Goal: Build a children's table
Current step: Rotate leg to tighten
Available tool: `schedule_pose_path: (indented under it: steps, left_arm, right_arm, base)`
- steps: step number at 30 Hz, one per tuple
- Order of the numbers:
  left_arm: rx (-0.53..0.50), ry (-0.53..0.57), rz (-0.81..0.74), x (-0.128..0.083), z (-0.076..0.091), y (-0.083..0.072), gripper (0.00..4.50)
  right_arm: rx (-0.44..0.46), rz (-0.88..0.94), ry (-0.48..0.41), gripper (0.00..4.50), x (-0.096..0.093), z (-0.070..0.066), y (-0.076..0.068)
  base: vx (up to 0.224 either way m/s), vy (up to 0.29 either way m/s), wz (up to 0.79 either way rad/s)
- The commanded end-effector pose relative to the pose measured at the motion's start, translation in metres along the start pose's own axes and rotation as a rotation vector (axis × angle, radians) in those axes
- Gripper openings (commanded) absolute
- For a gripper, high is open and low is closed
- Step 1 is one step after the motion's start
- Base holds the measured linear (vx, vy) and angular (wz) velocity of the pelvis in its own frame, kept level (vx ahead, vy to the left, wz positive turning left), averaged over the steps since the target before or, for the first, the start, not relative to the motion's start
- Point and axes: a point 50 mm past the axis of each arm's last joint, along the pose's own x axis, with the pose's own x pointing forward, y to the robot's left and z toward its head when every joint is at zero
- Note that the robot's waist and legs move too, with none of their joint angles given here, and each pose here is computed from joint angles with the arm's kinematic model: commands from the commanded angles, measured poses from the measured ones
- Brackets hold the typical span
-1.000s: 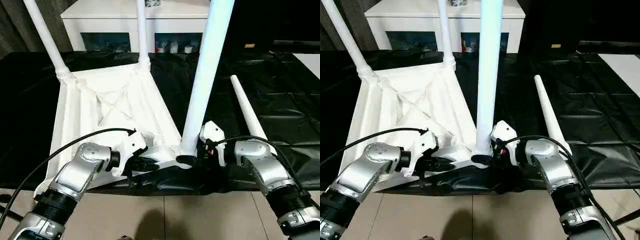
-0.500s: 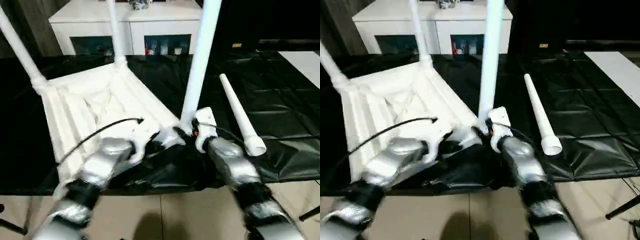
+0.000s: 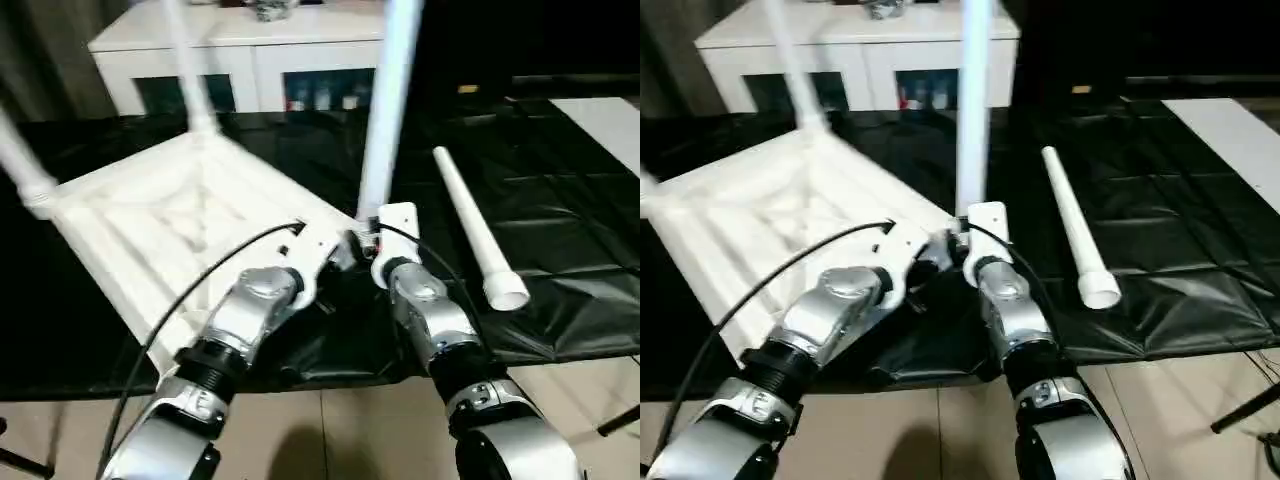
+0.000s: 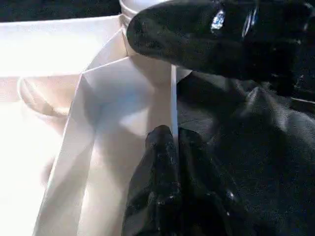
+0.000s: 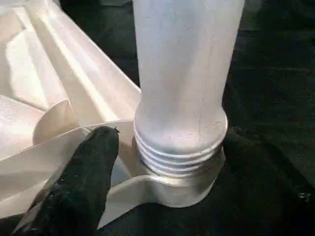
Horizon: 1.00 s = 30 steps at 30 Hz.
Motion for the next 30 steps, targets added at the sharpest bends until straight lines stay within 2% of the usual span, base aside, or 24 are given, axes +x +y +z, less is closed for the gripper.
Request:
schedule_pose_path:
  steps: [1, 2, 6, 10, 11, 13, 16, 27, 30]
  left_arm:
    - [-0.001, -0.012, -0.104, -0.01, -0.013, -0.002, 0.0]
    - [-0.001, -0.011, -0.107, -0.01, -0.013, -0.002, 0.0]
    - [0.051, -0.009, -0.195, -0.024, -0.024, 0.002, 0.0]
    - [0.082, -0.009, -0.255, -0.032, -0.028, 0.003, 0.0]
    - [0.1, -0.022, -0.344, -0.043, -0.03, 0.003, 0.0]
    - [0.103, -0.037, -0.418, -0.053, -0.028, 0.003, 0.0]
    - [0.117, -0.031, -0.484, -0.061, -0.027, 0.004, 0.0]
    - [0.135, -0.027, -0.509, -0.063, -0.027, 0.005, 0.0]
    - [0.133, -0.027, -0.526, -0.065, -0.027, 0.004, 0.0]
  right_arm:
    - [-0.112, 0.055, -0.012, 3.97, -0.003, 0.002, -0.015]
    - [-0.117, 0.057, -0.011, 3.97, -0.003, 0.002, -0.016]
    - [-0.135, 0.217, -0.018, 3.97, -0.016, -0.001, -0.035]
    - [-0.132, 0.31, -0.021, 3.97, -0.024, -0.001, -0.041]
    - [-0.196, 0.483, -0.005, 3.97, -0.037, -0.003, -0.046]
    - [-0.246, 0.645, 0.025, 3.97, -0.051, -0.006, -0.048]
    - [-0.279, 0.775, 0.059, 3.97, -0.064, -0.008, -0.052]
    - [-0.29, 0.813, 0.025, 3.97, -0.063, 0.0, -0.051]
    - [-0.326, 0.845, 0.046, 3.97, -0.064, 0.0, -0.05]
  base:
    - [0.0, 0.0, 0.0]
    - [0.0, 0.0, 0.0]
    - [0.0, 0.0, 0.0]
    - [0.0, 0.0, 0.0]
    - [0.0, 0.0, 0.0]
    - [0.0, 0.0, 0.0]
    - [0.0, 0.0, 0.0]
    - [0.0, 0.0, 0.0]
    - [0.0, 0.0, 0.0]
